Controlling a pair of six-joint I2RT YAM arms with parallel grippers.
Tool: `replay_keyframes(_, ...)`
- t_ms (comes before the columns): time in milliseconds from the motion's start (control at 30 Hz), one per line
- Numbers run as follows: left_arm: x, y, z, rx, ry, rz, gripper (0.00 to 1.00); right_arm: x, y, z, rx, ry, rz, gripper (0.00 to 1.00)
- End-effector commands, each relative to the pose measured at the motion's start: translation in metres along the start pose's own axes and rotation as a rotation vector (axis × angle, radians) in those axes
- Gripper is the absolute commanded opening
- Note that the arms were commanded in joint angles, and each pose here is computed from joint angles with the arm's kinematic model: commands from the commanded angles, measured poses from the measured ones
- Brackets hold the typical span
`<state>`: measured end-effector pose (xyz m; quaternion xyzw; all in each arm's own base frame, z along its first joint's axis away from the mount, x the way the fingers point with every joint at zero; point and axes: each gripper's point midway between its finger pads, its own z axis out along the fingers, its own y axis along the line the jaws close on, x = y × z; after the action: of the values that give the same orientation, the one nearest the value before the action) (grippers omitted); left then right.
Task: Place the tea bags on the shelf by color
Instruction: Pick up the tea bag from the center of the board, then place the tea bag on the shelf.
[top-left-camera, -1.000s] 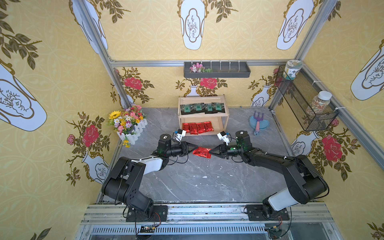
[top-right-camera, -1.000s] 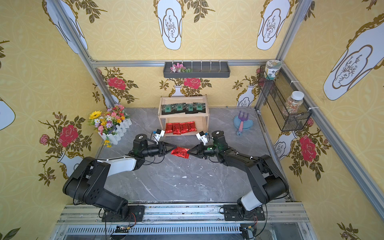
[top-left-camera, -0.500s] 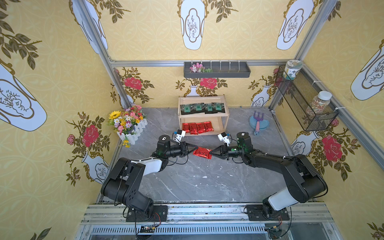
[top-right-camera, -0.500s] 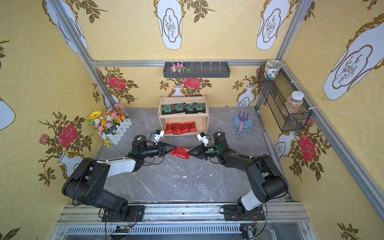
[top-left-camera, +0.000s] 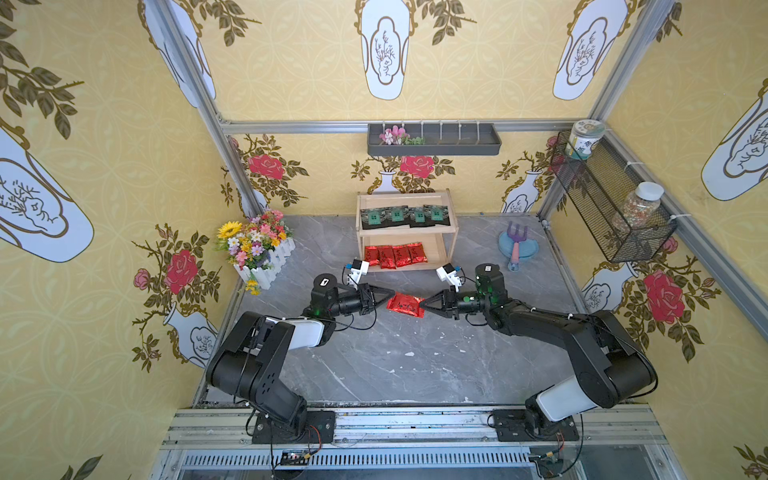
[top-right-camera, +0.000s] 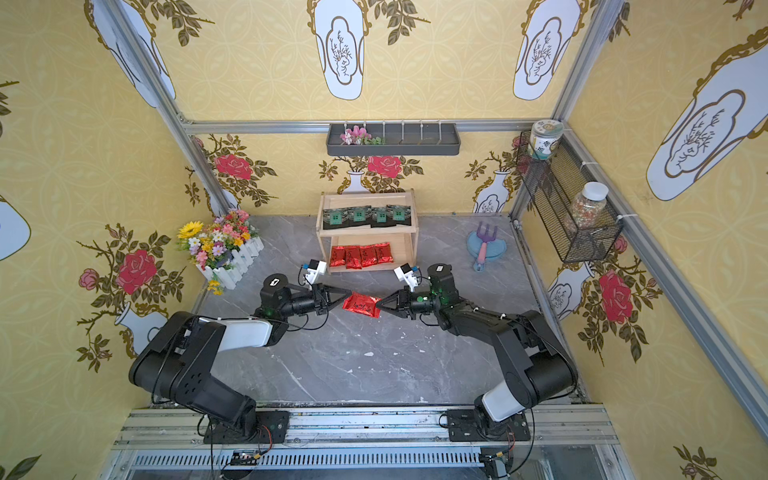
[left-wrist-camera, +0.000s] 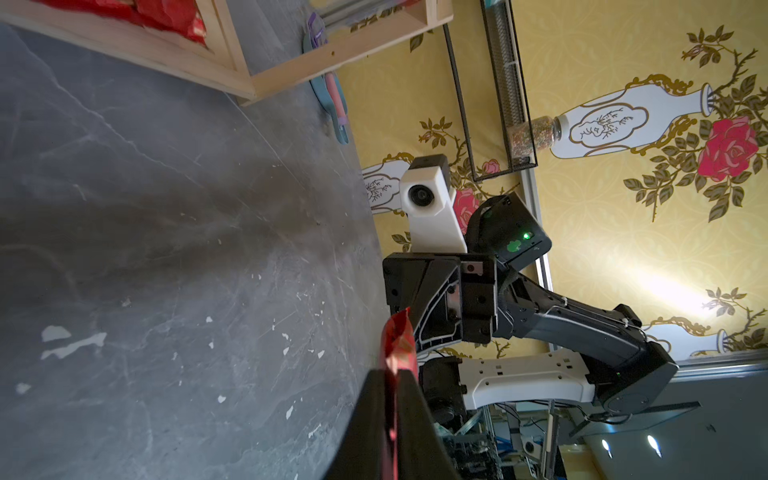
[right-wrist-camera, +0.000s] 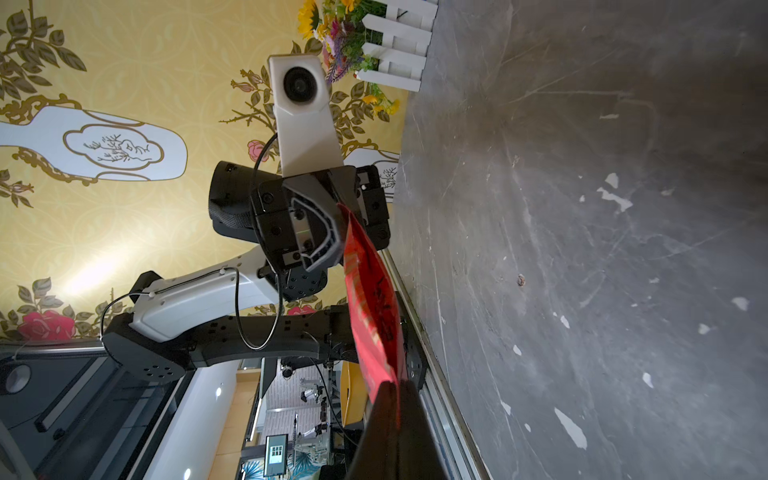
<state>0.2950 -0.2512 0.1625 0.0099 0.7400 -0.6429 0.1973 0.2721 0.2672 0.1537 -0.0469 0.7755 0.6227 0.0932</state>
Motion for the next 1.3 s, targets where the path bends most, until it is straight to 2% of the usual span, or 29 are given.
replay_keyframes(0, -0.007, -0.008, -0.003, 0.013, -0.032, 0.027, 0.35, -0.012, 0.002, -0.001, 0.012, -0.044, -0.017, 0.00)
replay_keyframes(33, -0.008, -0.008, -0.004, 0.006, -0.039, 0.027, 0.42, -0.018, 0.002, -0.001, 0.014, -0.067, -0.018, 0.00)
replay_keyframes(67, -0.008, -0.007, -0.005, -0.006, -0.046, 0.023, 0.45, -0.023, 0.003, -0.001, 0.016, -0.090, -0.020, 0.00)
replay_keyframes(333, -0.015, 0.000, -0.020, -0.138, -0.134, 0.002, 0.50, -0.071, -0.013, -0.006, 0.043, -0.412, 0.052, 0.00)
replay_keyframes(533, -0.015, 0.003, -0.031, -0.245, -0.164, 0.003, 0.58, -0.093, -0.032, -0.025, 0.088, -0.697, 0.067, 0.00)
replay_keyframes(633, -0.013, 0.004, -0.035, -0.271, -0.168, 0.005, 0.60, -0.101, -0.037, -0.028, 0.103, -0.780, 0.055, 0.00)
replay_keyframes(933, -0.007, -0.002, -0.038, -0.250, -0.158, 0.003, 0.61, -0.127, -0.062, -0.030, 0.123, -0.902, 0.076, 0.00)
replay_keyframes(1267, -0.007, -0.003, -0.039, -0.250, -0.166, 0.013, 0.62, -0.158, -0.085, -0.036, 0.179, -0.981, 0.099, 0.05)
